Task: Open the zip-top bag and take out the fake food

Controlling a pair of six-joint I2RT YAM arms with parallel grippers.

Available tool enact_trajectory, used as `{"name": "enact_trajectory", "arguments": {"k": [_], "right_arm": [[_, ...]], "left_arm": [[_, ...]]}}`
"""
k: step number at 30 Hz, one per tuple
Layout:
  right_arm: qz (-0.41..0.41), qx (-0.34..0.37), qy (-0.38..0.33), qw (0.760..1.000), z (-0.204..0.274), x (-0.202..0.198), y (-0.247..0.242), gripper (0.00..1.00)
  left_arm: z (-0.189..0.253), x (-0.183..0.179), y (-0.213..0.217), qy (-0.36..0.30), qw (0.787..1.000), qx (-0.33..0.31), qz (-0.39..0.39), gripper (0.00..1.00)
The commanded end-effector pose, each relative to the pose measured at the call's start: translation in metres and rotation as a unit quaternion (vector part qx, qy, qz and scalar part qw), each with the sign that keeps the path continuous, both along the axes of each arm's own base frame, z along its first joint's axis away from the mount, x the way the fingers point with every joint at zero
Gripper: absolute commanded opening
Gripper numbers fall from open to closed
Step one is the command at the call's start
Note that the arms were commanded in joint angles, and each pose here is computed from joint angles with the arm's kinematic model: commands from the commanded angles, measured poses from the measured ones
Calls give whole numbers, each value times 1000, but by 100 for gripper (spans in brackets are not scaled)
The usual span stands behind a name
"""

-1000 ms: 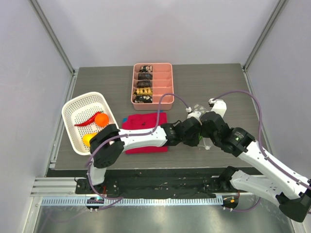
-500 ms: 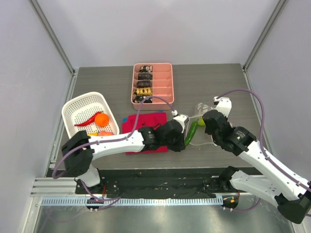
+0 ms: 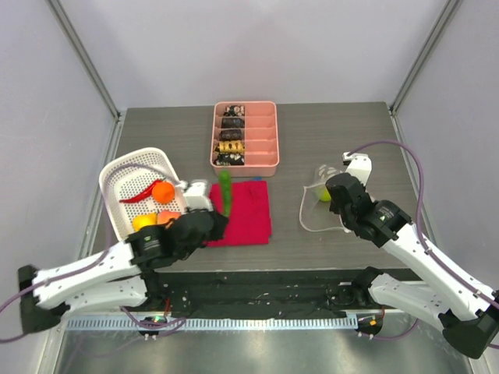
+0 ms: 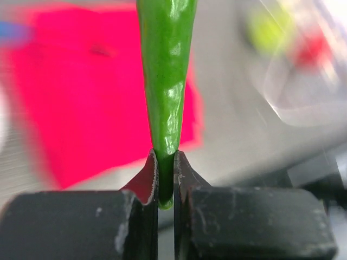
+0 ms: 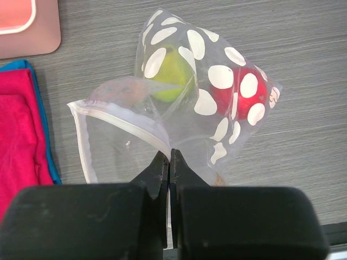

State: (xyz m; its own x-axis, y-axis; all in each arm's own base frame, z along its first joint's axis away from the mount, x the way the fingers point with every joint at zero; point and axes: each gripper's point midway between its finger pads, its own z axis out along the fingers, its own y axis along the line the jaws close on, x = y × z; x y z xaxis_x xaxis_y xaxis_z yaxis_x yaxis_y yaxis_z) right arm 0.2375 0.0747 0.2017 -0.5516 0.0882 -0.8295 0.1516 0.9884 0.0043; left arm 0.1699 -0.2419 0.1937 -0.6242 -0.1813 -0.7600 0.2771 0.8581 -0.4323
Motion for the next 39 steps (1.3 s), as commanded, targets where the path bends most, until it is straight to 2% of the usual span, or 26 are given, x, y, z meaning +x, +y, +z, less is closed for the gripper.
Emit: {"name": "enact_trajectory", "arguments": {"k": [1, 4, 6, 7, 8, 10, 11, 12, 14, 16, 21, 22, 23, 25, 26, 27, 29, 31, 33, 34, 35, 37, 38, 39], "right_arm": [[9, 30, -29, 999, 25, 5, 7, 1], [16, 33, -25, 999, 24, 5, 10, 1], [19, 33, -24, 999, 24, 5, 11, 1], [20, 35, -23, 999, 24, 5, 12, 1], [22, 36, -23, 999, 24, 5, 12, 1], [24, 37, -23, 999, 25, 5, 14, 1], [26, 38, -24, 999, 26, 5, 14, 1], [28, 38, -25, 999, 27, 5, 14, 1], [28, 40, -27, 998, 28, 5, 14, 1], [31, 41, -27, 998, 29, 5, 15, 1], [42, 52, -25, 997, 32, 6, 21, 1], [45, 56, -27, 997, 34, 6, 23, 1], [48, 58, -27, 997, 34, 6, 25, 1], [57, 66, -24, 996, 35, 5, 29, 1], [58, 68, -24, 996, 35, 5, 29, 1], [57, 69, -23, 996, 34, 4, 30, 1], [60, 69, -23, 996, 34, 4, 30, 1], [63, 74, -23, 995, 34, 2, 31, 1], [66, 77, -22, 995, 35, 1, 31, 1], [69, 80, -22, 994, 35, 0, 33, 1], [71, 83, -22, 994, 36, 0, 34, 1], [76, 89, -21, 993, 37, -1, 36, 1], [78, 90, -19, 993, 36, -1, 37, 1], [79, 92, -19, 992, 37, -1, 38, 1]], "left_arm": [[24, 36, 154, -82, 943, 27, 321, 0], [35, 44, 205, -107, 912, 61, 392, 1], [37, 54, 206, -91, 914, 53, 392, 0], [33, 62, 219, -77, 905, 80, 412, 0], [29, 70, 211, -56, 915, 64, 394, 0], [22, 82, 215, -23, 915, 66, 398, 0], [11, 92, 231, 6, 903, 74, 423, 0], [9, 99, 228, 18, 908, 57, 414, 0], [-7, 113, 246, 38, 898, 56, 435, 0], [-18, 127, 250, 58, 897, 25, 437, 0], [-67, 143, 277, 140, 868, -13, 477, 0], [-69, 148, 277, 140, 868, -19, 476, 3], [-73, 149, 278, 145, 867, -16, 476, 25], [-79, 150, 280, 153, 864, -14, 480, 51], [-80, 149, 279, 156, 863, -16, 480, 67], [-77, 150, 277, 155, 864, -21, 478, 76], [-74, 149, 273, 156, 868, -32, 471, 87], [-64, 149, 266, 144, 876, -47, 458, 86], [-54, 151, 249, 129, 893, -77, 424, 76], [-39, 151, 231, 106, 910, -94, 390, 71], [-20, 160, 211, 72, 927, -126, 346, 58], [-7, 155, 171, 45, 947, -155, 279, 51], [8, 145, 130, 28, 962, -168, 213, 44], [21, 143, 113, 5, 966, -174, 189, 41]]}}
